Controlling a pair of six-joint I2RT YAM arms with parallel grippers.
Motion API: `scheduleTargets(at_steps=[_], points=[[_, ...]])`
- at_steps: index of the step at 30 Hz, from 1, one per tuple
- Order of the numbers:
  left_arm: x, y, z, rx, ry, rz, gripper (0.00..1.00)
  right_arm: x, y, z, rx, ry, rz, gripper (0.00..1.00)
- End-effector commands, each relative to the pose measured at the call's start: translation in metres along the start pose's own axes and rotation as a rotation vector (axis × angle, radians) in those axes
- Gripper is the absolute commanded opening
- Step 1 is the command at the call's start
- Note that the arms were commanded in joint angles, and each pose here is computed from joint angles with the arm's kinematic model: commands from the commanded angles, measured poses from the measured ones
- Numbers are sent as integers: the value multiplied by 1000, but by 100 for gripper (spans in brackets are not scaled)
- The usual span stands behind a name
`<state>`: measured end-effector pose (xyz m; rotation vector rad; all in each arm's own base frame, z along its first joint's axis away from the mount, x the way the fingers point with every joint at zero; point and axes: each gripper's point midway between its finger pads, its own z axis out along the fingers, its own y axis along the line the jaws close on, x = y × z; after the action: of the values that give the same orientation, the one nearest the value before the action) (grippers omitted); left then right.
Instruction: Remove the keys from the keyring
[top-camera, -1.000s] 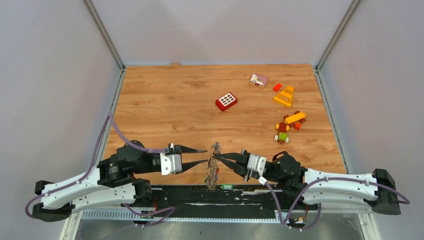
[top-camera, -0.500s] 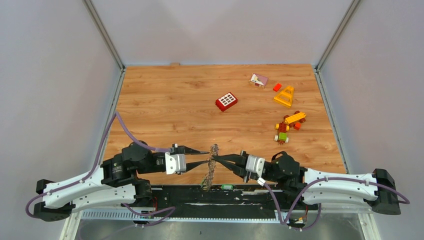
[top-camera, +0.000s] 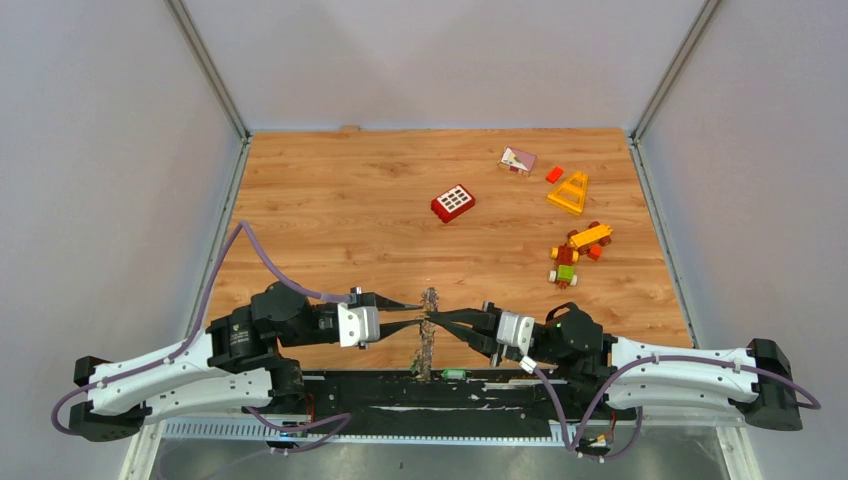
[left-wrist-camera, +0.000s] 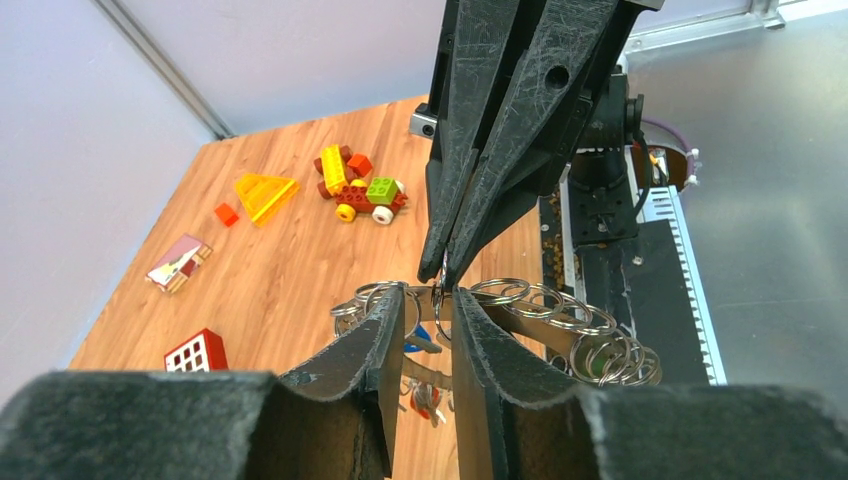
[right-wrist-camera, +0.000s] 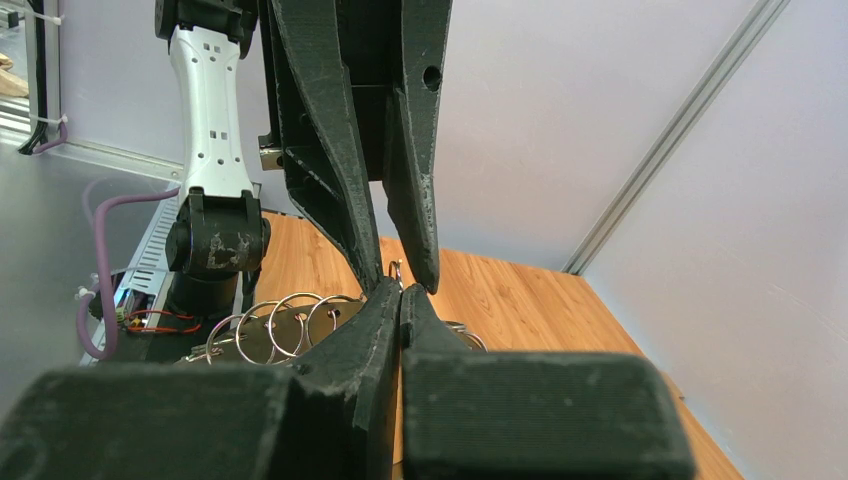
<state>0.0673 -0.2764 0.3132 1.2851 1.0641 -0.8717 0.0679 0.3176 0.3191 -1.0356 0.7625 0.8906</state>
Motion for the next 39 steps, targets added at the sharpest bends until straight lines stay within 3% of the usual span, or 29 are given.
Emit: scheduleTargets(at_steps=[1, 11, 18, 23, 28, 32, 39], points=[[-7, 1, 1, -4, -27, -19, 30, -46, -15, 3, 41, -149, -8, 0], [-5, -1, 3, 9, -19, -19, 22, -48, -15, 3, 39, -153, -6, 0], [-3, -2, 5, 16, -3, -20, 29, -49, -15, 2, 40, -158, -7, 0], [-4, -2, 5, 17, -3, -15, 19, -49, -15, 2, 39, -156, -9, 0], [-4, -2, 6, 19, -1, -10, 0, -48, -15, 3, 38, -153, -8, 0], [-5, -2, 5, 31, 9, 11, 0, -46, -16, 2, 42, -137, -7, 0], [5, 4, -1, 26, 111, 56, 0, -44, -14, -2, 9, -75, -8, 20]])
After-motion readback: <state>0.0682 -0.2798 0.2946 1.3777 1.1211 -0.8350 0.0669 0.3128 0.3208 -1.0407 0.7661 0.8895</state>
